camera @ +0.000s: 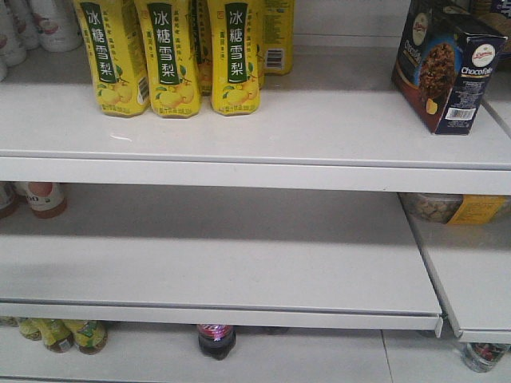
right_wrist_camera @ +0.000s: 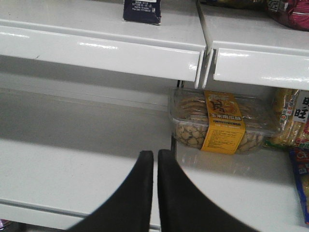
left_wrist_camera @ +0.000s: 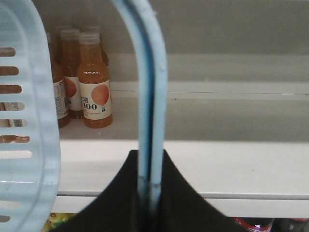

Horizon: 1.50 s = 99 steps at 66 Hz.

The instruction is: Left arm holds basket, right arm returns cookies

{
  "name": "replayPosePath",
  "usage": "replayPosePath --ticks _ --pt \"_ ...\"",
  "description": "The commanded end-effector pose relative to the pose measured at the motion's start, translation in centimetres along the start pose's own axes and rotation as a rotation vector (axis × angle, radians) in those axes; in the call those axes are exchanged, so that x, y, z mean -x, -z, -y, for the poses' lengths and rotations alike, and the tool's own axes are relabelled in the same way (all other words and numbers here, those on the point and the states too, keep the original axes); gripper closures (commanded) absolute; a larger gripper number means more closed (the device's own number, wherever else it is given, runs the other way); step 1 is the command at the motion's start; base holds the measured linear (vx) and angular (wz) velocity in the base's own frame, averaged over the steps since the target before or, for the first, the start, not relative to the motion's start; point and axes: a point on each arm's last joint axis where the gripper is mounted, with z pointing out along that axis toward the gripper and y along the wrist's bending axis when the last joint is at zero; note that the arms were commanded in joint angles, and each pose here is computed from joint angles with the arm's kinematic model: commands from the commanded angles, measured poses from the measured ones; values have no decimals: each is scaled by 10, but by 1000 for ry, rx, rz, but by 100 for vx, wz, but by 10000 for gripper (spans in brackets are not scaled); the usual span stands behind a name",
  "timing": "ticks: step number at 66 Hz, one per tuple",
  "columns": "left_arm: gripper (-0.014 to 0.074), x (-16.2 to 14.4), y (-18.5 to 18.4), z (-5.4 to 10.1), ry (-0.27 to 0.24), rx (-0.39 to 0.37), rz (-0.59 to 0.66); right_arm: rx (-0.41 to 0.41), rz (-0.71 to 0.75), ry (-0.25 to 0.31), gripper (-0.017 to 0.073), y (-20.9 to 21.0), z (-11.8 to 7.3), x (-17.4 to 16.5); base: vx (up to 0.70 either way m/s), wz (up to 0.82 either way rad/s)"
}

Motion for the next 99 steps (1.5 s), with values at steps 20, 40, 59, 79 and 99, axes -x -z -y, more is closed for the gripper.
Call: replayPosePath --ticks 20,40,59,79,99 --pt "596 21 5 0 -35 4 155 -153 245 9 570 13 6 -7 0 0" --pt "596 21 5 0 -35 4 155 -121 360 -116 570 -3 -1 -67 0 0" --pt "596 21 5 0 -35 4 155 -116 359 -135 570 -3 -1 -67 0 0" --pt "596 21 5 0 -35 4 155 -61 357 -94 570 -3 -5 -67 0 0" --pt "596 21 5 0 -35 4 155 -56 355 -93 570 -3 -5 -67 0 0"
